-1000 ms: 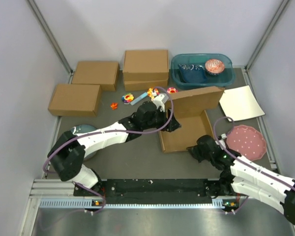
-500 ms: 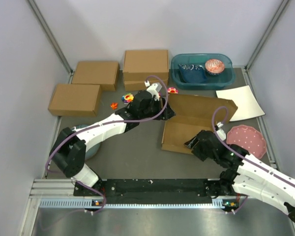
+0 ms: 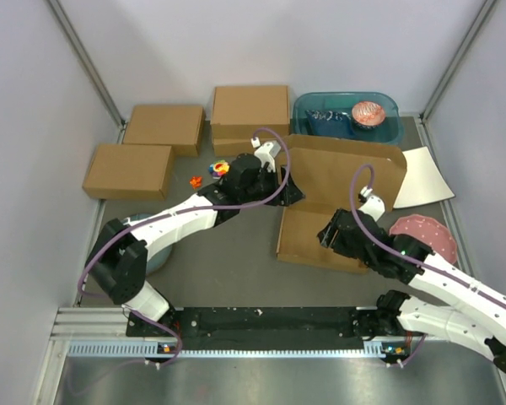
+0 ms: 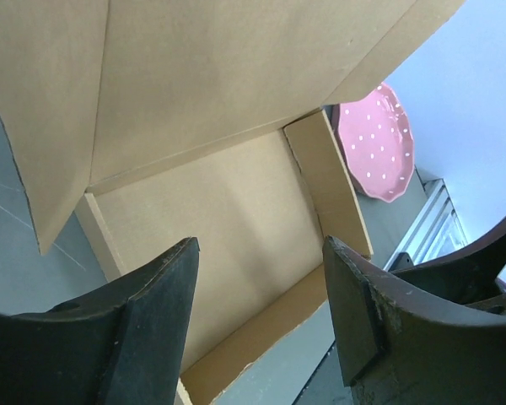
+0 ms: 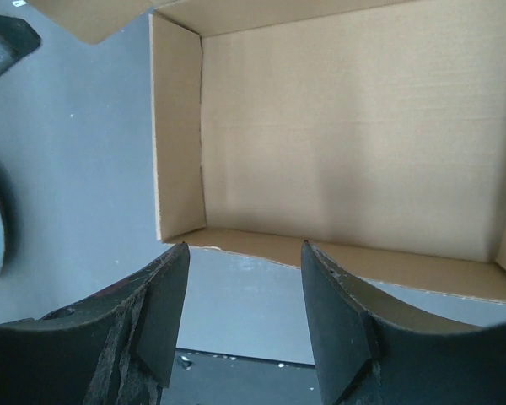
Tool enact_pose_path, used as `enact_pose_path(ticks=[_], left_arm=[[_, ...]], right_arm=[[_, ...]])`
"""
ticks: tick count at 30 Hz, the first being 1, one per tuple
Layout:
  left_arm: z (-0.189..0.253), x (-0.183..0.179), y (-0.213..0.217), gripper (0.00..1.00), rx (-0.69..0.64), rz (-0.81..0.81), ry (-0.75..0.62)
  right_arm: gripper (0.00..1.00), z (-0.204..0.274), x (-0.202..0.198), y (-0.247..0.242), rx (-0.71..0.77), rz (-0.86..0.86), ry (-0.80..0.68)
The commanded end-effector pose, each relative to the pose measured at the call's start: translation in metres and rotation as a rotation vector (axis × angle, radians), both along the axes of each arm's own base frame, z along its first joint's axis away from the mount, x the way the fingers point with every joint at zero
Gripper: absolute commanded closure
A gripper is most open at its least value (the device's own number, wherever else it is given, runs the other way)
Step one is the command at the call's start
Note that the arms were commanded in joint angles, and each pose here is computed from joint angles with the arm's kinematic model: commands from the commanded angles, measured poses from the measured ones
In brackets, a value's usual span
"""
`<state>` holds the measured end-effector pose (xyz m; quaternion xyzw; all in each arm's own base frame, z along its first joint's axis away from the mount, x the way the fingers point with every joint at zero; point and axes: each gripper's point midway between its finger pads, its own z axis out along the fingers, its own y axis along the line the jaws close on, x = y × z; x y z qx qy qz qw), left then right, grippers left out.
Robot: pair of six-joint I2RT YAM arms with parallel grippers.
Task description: Fold the paper box
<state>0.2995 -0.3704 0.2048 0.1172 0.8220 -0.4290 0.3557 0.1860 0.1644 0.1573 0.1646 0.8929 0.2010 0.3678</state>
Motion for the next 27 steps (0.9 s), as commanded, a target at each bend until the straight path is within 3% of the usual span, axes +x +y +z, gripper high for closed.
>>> enact_pose_path(ticks=[1, 8, 13, 20, 22, 27], left_arm=[[-0.001, -0.011, -0.001, 0.34, -0.036, -0.028, 0.003], [-0.018, -0.040, 0.001, 0.35, -0.015, -0.076, 0.056], [-0.023, -0.065, 0.016, 0.35, -0.014, -0.063, 0.040], [-0.035, -0.085, 0.039, 0.35, 0.015, -0.050, 0.036], [-0.038, -0.088, 0.044, 0.35, 0.025, -0.046, 0.033], [-0.028, -0.079, 0.065, 0.35, 0.056, 0.043, -0.035]], right_arm=[[0.44, 0.019, 0.009, -0.012, -0.100, 0.013, -0.121], [0.43, 0.100, 0.061, -0.035, -0.249, -0.110, -0.399], [0.45, 0.080, 0.112, -0.039, -0.278, -0.151, -0.275], [0.45, 0.069, 0.167, -0.026, -0.367, -0.175, -0.271], [0.46, 0.050, 0.177, -0.020, -0.400, -0.150, -0.222], [0.46, 0.061, 0.174, -0.023, -0.354, -0.189, -0.254]])
